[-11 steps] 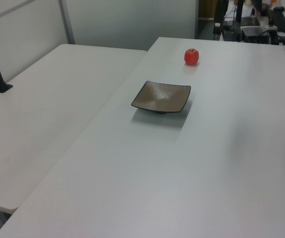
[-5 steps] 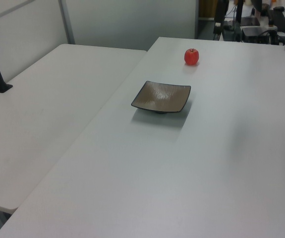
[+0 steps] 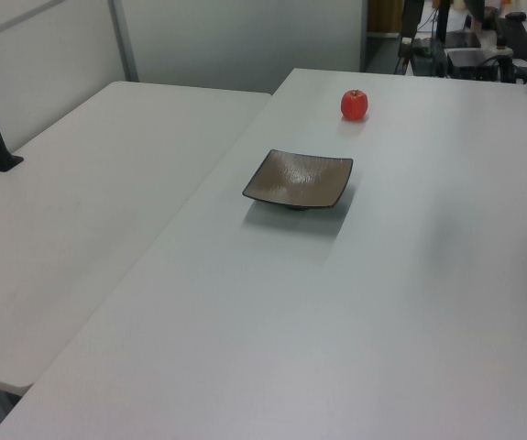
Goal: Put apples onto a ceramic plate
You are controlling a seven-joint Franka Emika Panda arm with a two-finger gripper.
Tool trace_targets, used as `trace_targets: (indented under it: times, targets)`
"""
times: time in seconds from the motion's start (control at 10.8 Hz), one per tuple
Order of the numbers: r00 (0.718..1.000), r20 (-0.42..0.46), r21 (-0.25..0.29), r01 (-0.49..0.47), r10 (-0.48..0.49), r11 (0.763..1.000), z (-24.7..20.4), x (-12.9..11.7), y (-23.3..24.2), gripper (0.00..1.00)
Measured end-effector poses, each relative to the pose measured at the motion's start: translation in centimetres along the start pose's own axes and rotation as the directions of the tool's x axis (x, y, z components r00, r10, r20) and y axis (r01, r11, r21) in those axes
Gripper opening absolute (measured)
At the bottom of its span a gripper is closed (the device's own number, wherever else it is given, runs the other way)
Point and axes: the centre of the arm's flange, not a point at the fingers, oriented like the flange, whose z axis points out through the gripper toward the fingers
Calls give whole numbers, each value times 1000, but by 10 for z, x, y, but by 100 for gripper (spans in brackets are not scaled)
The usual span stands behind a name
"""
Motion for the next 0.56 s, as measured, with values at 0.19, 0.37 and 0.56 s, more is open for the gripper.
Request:
trace_targets:
  times: [0.19,0.37,0.56]
  targets:
    - [999,-48,-29,4,-5,1000,-5,5,37,100]
    - [991,-134,-75,-27,17,997,-9,10,74,100]
    - [973,-224,-114,-77,50,991,-7,16,105,100]
